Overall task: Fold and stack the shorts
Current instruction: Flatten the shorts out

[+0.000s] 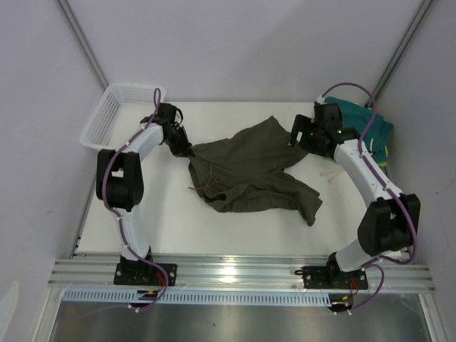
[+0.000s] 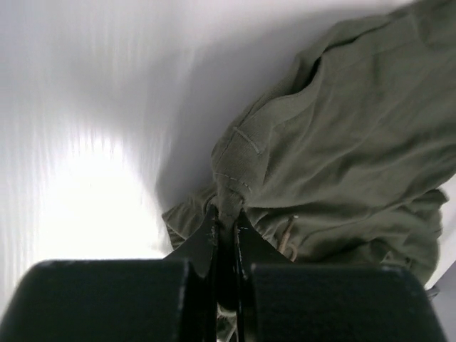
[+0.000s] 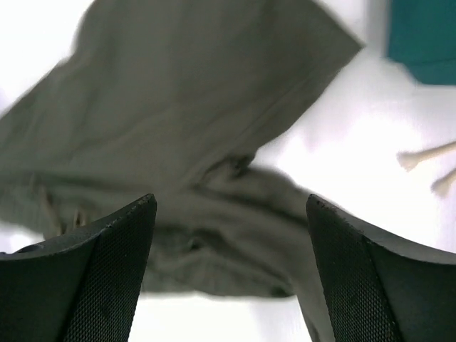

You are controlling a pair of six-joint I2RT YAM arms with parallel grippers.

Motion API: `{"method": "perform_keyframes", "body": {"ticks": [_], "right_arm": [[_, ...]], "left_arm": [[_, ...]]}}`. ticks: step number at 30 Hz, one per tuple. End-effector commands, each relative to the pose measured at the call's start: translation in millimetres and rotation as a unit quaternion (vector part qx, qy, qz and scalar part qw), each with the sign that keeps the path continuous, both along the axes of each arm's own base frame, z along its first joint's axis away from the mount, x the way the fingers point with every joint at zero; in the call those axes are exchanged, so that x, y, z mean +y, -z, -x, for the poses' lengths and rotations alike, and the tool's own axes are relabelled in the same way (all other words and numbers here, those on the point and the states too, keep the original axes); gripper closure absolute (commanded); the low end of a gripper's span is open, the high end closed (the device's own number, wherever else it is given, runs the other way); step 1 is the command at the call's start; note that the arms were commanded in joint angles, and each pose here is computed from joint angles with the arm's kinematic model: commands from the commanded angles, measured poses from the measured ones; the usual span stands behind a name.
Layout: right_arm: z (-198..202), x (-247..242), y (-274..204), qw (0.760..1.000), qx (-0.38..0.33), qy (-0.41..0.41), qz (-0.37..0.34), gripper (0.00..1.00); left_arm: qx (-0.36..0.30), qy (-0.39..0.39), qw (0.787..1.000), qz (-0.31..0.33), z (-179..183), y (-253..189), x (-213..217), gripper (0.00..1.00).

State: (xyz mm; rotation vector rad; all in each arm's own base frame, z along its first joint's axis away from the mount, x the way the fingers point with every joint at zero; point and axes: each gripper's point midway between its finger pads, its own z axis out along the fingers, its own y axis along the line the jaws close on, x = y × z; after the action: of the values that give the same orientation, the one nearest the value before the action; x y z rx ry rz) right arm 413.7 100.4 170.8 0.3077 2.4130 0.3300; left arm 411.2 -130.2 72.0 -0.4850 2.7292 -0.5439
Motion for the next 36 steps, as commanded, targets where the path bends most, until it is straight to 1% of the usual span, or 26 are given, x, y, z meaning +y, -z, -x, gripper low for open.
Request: {"method": "perform_keyframes", "body": {"ticks": [1, 2, 3, 4, 5, 6, 7, 8, 10, 13, 14, 15, 17, 18, 19, 20, 23, 24, 25, 26, 27, 29, 30, 31, 34, 36], "right_arm": [[42, 29, 0, 0.998, 0.011, -0.063, -0.001, 0.13], [46, 30, 4, 0.998, 0.016, -0.067, -0.009, 0.14], [51, 40, 5, 0.995, 0.021, -0.089, -0.032, 0.15], [53, 42, 8, 0.995, 0.022, -0.094, -0.035, 0.15], [54, 44, 12, 0.994, 0.025, -0.098, -0.036, 0.16], [55, 52, 13, 0.992, 0.026, -0.113, -0.047, 0.17], [54, 56, 16, 0.991, 0.028, -0.117, -0.051, 0.18], [50, 60, 20, 0.991, 0.033, -0.121, -0.053, 0.18], [48, 74, 22, 0.988, 0.034, -0.141, -0.060, 0.18], [42, 95, 26, 0.983, 0.038, -0.168, -0.060, 0.19], [40, 99, 27, 0.983, 0.039, -0.169, -0.062, 0.19], [38, 106, 31, 0.981, 0.045, -0.176, -0.069, 0.19], [36, 114, 37, 0.979, 0.055, -0.181, -0.082, 0.19], [33, 116, 45, 0.978, 0.066, -0.178, -0.083, 0.19], [34, 115, 50, 0.978, 0.078, -0.175, -0.083, 0.19], [33, 115, 52, 0.978, 0.085, -0.171, -0.082, 0.19], [37, 115, 58, 0.977, 0.102, -0.172, -0.078, 0.20], [38, 116, 58, 0.976, 0.101, -0.174, -0.079, 0.20], [38, 116, 59, 0.976, 0.103, -0.175, -0.079, 0.20], [38, 117, 61, 0.975, 0.107, -0.178, -0.080, 0.20], [38, 117, 64, 0.974, 0.114, -0.178, -0.078, 0.21], [36, 119, 75, 0.972, 0.130, -0.183, -0.074, 0.21], [35, 120, 78, 0.971, 0.134, -0.184, -0.076, 0.21], [34, 121, 82, 0.970, 0.140, -0.184, -0.076, 0.21], [30, 124, 88, 0.969, 0.143, -0.188, -0.075, 0.22], [31, 125, 93, 0.968, 0.147, -0.188, -0.074, 0.22]], "left_arm": [[-0.017, -0.001, 1.000, 0.005, -35, -17, 14, 0.99], [-0.011, -0.003, 1.000, 0.006, -38, -15, 17, 0.98], [-0.023, -0.004, 1.000, 0.010, -49, -22, 19, 0.93], [-0.030, -0.005, 0.999, 0.016, -59, -26, 22, 0.76], [-0.023, -0.004, 1.000, 0.014, -57, -27, 23, 0.66], [-0.045, 0.001, 0.999, 0.007, -66, -42, 25, 0.51], [-0.068, 0.004, 0.998, -0.002, -71, -60, 27, 0.08], [-0.083, 0.005, 0.997, -0.007, -73, -73, 29, 0.01], [-0.104, 0.019, 0.994, -0.014, -69, -95, 30, 0.00], [-0.144, 0.033, 0.989, -0.017, -48, -141, 27, 0.01], [-0.145, 0.046, 0.988, -0.012, -22, -146, 22, 0.01], [-0.170, 0.074, 0.983, -0.008, -12, -154, 6, 0.01], [-0.179, 0.112, 0.977, -0.003, 32, -149, -10, 0.01], [-0.172, 0.137, 0.976, -0.006, 51, -136, -17, 0.01], [-0.186, 0.174, 0.967, -0.003, 66, -137, -38, 0.01], [-0.178, 0.196, 0.964, -0.012, 83, -122, -42, 0.01], [-0.229, 0.293, 0.928, -0.033, 119, -122, -71, 0.01], [-0.225, 0.336, 0.913, -0.046, 138, -104, -78, 0.01], [-0.244, 0.354, 0.901, -0.048, 145, -110, -82, 0.01], [-0.254, 0.371, 0.892, -0.048, 150, -108, -85, 0.01], [-0.267, 0.400, 0.875, -0.054, 158, -108, -92, 0.01], [-0.264, 0.416, 0.866, -0.082, 159, -99, -90, 0.01], [-0.263, 0.433, 0.856, -0.103, 159, -94, -89, 0.01], [-0.257, 0.429, 0.856, -0.133, 153, -89, -82, 0.01], [-0.256, 0.427, 0.848, -0.180, 138, -85, -77, 0.01], [-0.282, 0.438, 0.835, -0.179, 132, -91, -84, 0.01]]}}
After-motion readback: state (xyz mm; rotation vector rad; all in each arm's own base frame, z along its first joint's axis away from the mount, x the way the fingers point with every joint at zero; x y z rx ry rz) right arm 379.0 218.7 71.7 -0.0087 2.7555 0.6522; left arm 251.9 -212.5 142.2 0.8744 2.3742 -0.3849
